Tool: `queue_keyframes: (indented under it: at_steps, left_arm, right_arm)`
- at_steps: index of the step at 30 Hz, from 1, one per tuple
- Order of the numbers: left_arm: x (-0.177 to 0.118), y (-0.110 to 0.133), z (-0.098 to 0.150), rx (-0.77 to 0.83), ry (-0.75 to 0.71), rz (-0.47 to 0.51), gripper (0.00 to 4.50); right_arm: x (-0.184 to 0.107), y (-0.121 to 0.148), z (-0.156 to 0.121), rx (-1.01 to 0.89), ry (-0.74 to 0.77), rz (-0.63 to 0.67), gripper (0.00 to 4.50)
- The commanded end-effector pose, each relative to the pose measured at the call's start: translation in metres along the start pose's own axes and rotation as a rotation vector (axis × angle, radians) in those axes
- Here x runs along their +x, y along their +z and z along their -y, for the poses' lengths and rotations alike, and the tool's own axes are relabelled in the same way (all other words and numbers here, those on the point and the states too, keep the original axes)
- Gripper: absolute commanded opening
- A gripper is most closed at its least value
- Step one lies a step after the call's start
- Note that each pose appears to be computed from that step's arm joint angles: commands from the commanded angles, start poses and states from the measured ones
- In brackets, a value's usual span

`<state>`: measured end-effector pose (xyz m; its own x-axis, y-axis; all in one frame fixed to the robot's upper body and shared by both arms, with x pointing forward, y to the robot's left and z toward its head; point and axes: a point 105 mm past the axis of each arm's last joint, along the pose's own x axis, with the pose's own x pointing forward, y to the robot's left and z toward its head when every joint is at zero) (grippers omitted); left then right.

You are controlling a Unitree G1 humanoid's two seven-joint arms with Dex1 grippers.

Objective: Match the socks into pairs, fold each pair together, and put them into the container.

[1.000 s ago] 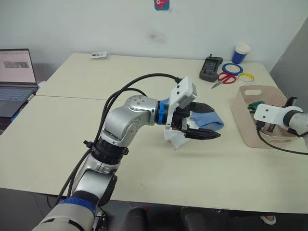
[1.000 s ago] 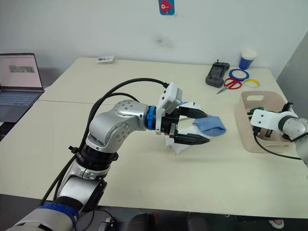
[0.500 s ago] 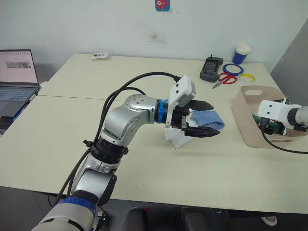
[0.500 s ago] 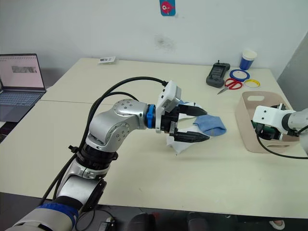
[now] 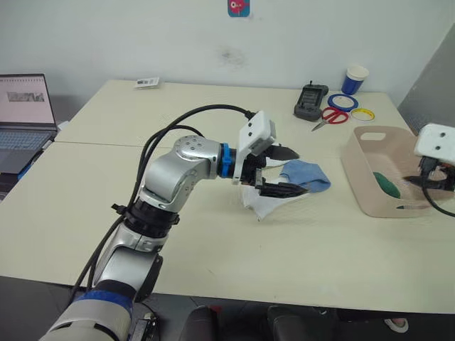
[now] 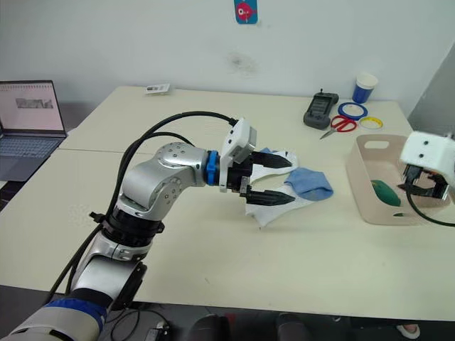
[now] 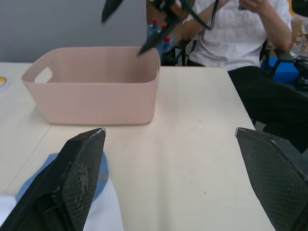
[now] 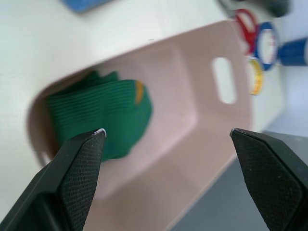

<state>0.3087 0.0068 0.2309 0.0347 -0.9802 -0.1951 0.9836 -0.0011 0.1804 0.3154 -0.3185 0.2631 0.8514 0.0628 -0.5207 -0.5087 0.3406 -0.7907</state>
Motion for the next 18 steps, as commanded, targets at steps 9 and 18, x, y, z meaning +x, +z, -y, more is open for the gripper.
queue_keyframes:
  at_steps: [9,18]
  left_arm:
    - [-0.114,-0.044,-0.018,-0.071,0.333,-0.099,4.50]
    - [-0.157,-0.114,0.031,-0.164,0.398,-0.246,4.50]
  right_arm:
    - [-0.018,0.114,-0.021,0.292,-0.253,0.647,4.46]
    - [-0.005,0.131,-0.140,0.549,0.001,0.683,4.46]
